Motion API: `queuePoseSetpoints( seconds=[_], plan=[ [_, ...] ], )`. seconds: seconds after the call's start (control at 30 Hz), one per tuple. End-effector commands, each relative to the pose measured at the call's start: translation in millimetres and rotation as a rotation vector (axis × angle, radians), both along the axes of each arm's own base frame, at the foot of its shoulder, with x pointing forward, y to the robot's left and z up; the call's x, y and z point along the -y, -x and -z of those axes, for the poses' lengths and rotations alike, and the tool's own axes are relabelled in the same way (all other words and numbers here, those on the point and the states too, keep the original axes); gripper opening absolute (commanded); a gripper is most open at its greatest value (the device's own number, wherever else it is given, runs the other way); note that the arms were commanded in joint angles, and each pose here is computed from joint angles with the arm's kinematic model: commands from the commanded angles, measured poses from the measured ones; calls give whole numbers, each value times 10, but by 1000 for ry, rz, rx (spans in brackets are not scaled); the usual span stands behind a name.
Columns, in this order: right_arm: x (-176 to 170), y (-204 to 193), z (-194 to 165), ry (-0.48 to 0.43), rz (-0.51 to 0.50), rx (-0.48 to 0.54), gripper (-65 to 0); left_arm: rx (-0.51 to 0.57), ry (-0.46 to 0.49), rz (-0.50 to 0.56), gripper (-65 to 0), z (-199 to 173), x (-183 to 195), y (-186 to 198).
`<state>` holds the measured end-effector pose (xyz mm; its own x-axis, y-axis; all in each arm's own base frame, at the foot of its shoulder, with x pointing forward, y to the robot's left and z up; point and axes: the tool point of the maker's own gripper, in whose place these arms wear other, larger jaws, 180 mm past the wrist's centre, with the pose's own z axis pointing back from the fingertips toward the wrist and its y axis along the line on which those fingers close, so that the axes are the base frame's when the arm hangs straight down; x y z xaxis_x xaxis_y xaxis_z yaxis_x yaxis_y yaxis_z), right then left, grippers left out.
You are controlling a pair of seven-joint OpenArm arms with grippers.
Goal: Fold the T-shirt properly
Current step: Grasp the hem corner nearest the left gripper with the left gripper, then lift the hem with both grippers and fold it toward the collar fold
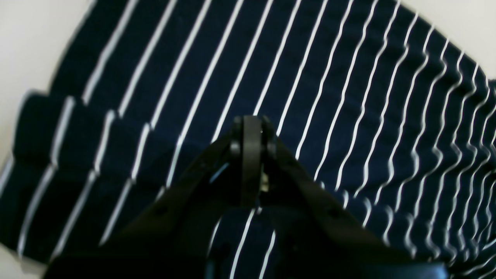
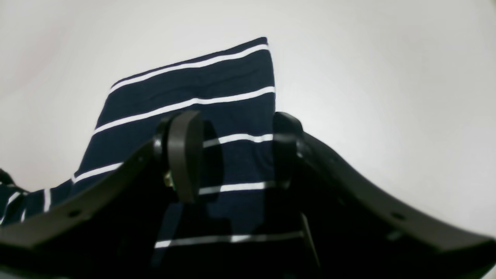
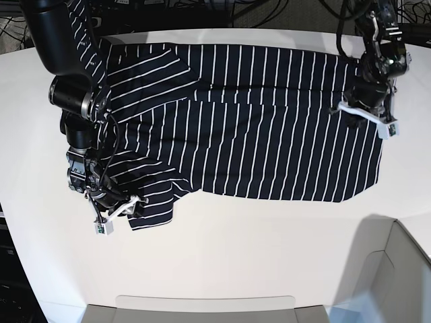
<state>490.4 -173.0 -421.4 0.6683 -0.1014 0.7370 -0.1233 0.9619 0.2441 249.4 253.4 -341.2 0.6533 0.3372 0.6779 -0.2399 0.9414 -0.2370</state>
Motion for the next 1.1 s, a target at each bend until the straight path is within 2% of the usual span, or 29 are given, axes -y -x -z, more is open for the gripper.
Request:
queuePoseSetpoints(
  seconds=[0.0,0.13,0.23,0.4,0.57,0.63,0.7,0.77,0.97,1.07],
  plan=[
    [-3,40,27,24,-34,-64,-362,68,-33,12,-582,-205,-63,-176],
    [-107,58,-10,-5,-94,-69,-362,166,-88,78,-495,-524,-171,-587],
    [-108,60,-7,-2,-96,-70,-362,131,-90,115,-443,-520,-354,-894],
    [-97,63,-4,3,-98,-71,-362,87,-94,129,-436,-426,-827,-1357],
    [-98,72,6,4,-99,-75,-362,-25,-240,150,-435,-138,-1211,-1650],
    [-98,79,14,4,-99,-76,-362,-72,-262,213,-429,53,-1229,-1672],
    [-69,86,20,7,-96,-78,-362,-88,-238,289,-426,177,-1184,-1704],
    [-20,89,17,13,-90,-78,-362,-101,-200,311,-426,293,-1205,-1707],
    [0,104,32,16,-89,-82,-362,-48,-142,198,-426,422,-1396,-1754],
    [0,104,33,17,-90,-82,-362,-48,-141,200,-425,441,-1393,-1751]
  ],
)
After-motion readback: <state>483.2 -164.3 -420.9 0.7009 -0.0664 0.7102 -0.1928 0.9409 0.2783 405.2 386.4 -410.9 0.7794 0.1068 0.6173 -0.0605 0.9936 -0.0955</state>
